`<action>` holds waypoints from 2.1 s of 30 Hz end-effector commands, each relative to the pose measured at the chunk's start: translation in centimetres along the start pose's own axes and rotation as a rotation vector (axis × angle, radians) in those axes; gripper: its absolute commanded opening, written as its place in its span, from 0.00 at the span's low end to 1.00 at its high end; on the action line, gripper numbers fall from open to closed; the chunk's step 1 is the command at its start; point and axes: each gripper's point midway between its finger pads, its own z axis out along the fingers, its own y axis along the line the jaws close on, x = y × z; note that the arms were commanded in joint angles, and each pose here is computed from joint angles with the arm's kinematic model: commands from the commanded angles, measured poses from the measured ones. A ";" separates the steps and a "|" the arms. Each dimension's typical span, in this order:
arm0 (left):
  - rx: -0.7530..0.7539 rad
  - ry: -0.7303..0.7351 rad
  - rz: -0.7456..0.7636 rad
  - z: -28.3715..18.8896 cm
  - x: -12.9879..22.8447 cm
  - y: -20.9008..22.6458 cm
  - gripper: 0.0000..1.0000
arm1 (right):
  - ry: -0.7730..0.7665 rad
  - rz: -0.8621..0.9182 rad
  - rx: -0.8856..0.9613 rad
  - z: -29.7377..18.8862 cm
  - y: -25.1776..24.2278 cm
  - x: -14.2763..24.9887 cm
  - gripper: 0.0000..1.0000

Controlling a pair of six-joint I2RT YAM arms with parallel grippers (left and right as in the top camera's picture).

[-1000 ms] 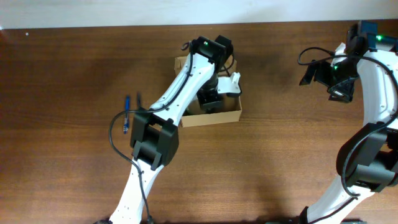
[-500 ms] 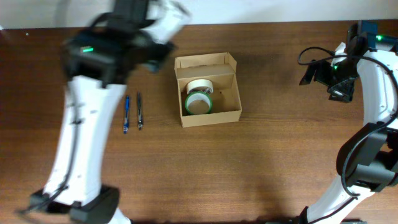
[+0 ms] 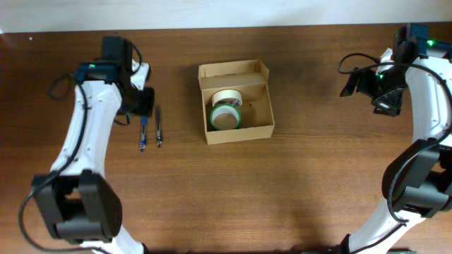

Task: Pack container
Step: 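Lower the left gripper onto the blue pen and grasp it, then carry the blue pen into the box and release it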

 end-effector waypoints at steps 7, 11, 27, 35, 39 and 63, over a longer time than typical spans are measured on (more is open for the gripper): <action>-0.044 0.175 0.012 7.6 2.1 1.9 0.41 | 0.004 0.004 -0.006 0.2 -0.1 -0.1 0.99; -0.046 0.185 0.001 9.4 2.0 2.4 0.42 | 0.005 0.004 -0.006 0.2 -0.1 0.0 0.99; -0.017 0.232 -0.055 13.7 2.8 3.7 0.42 | 0.004 0.004 -0.006 0.2 -0.1 -0.1 0.99; -0.013 0.259 -0.054 14.9 3.4 3.6 0.17 | 0.004 0.004 -0.007 0.2 -0.1 0.0 0.99; -0.008 0.256 -0.009 14.9 3.3 3.7 0.02 | 0.004 0.004 -0.006 0.2 -0.1 -0.1 0.99; 0.035 -0.421 0.698 -16.2 -12.6 -8.2 0.02 | 0.004 0.004 -0.007 0.2 -0.1 0.0 0.99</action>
